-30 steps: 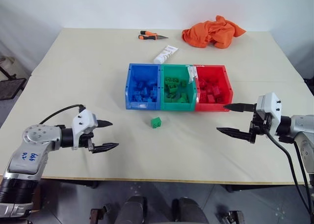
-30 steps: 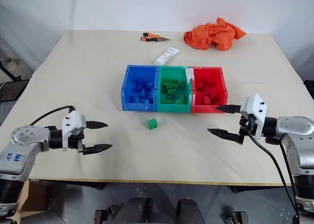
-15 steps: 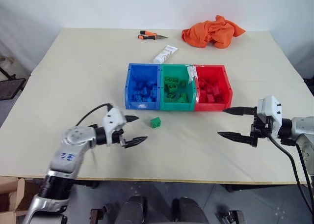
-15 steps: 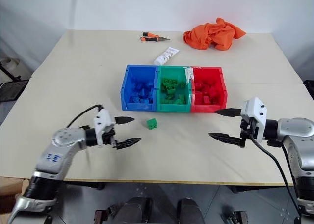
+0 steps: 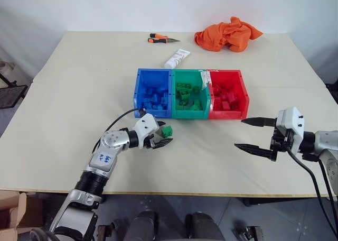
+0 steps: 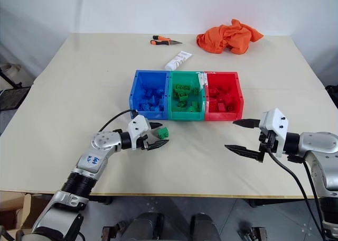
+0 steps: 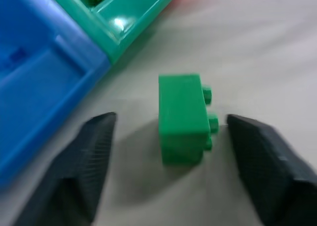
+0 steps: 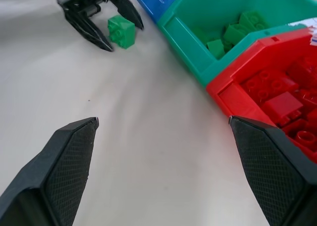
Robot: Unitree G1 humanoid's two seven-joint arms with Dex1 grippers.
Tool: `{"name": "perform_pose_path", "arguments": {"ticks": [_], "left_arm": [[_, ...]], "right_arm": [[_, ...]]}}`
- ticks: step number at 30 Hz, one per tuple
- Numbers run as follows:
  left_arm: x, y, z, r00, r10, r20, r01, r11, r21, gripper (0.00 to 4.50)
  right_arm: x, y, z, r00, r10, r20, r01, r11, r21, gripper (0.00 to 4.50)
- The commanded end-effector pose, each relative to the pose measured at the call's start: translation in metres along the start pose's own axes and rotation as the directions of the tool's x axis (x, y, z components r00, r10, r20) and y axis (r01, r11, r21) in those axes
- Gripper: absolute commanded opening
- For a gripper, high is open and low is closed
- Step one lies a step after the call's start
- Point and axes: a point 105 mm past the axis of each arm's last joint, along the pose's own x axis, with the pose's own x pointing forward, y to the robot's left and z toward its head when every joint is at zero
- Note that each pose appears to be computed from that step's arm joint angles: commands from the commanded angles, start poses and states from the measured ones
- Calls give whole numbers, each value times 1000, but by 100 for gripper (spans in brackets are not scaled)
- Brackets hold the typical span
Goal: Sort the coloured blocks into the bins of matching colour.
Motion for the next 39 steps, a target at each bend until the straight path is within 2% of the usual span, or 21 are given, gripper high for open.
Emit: {"name": "perform_pose_path", "arguments": {"ticks": [1, 5, 13, 16, 18, 21, 23, 26, 32, 36, 38, 39], "left_arm": [[6, 0, 7, 1000, -15, 26, 14, 1000, 16, 227], [9, -5, 16, 998, -41, 56, 42, 999, -11, 99], [29, -15, 73, 982, -46, 185, 54, 998, -43, 95], [38, 0, 100, 967, 47, 250, -42, 999, -25, 95], [42, 8, 109, 961, 80, 263, -82, 997, -3, 95], [53, 25, 128, 944, 114, 309, -127, 992, 23, 95], [60, 33, 131, 941, 128, 312, -143, 990, 23, 95], [66, 50, 133, 929, 191, 317, -204, 979, 10, 194], [63, 58, 133, 929, 185, 320, -216, 974, 63, 378], [51, 51, 125, 945, 106, 309, -124, 991, 40, 378], [33, 41, 126, 938, 20, 347, -46, 997, 66, 378], [20, 34, 126, 929, -38, 367, 27, 999, 36, 378]], "right_arm": [[-7, -2, 13, 999, -29, 30, 31, 999, -35, 445], [-8, -3, 13, 999, -42, 29, 43, 998, -36, 445], [-15, -2, 16, 997, -74, 39, 75, 996, -37, 445], [-23, -3, 18, 993, -109, 45, 111, 993, -40, 445], [-28, -6, 19, 989, -141, 52, 143, 989, -43, 445], [-42, -22, 34, 957, -259, 133, 266, 963, -36, 445], [-45, -23, 34, 953, -272, 132, 279, 959, -39, 445], [-45, -20, 32, 956, -267, 121, 273, 961, -39, 445], [-44, -17, 30, 956, -269, 120, 275, 961, -36, 445], [-42, -17, 28, 959, -257, 119, 263, 964, -33, 445], [-40, -18, 28, 963, -244, 116, 249, 968, -37, 445], [-39, -17, 28, 966, -232, 112, 237, 971, -40, 445]]}}
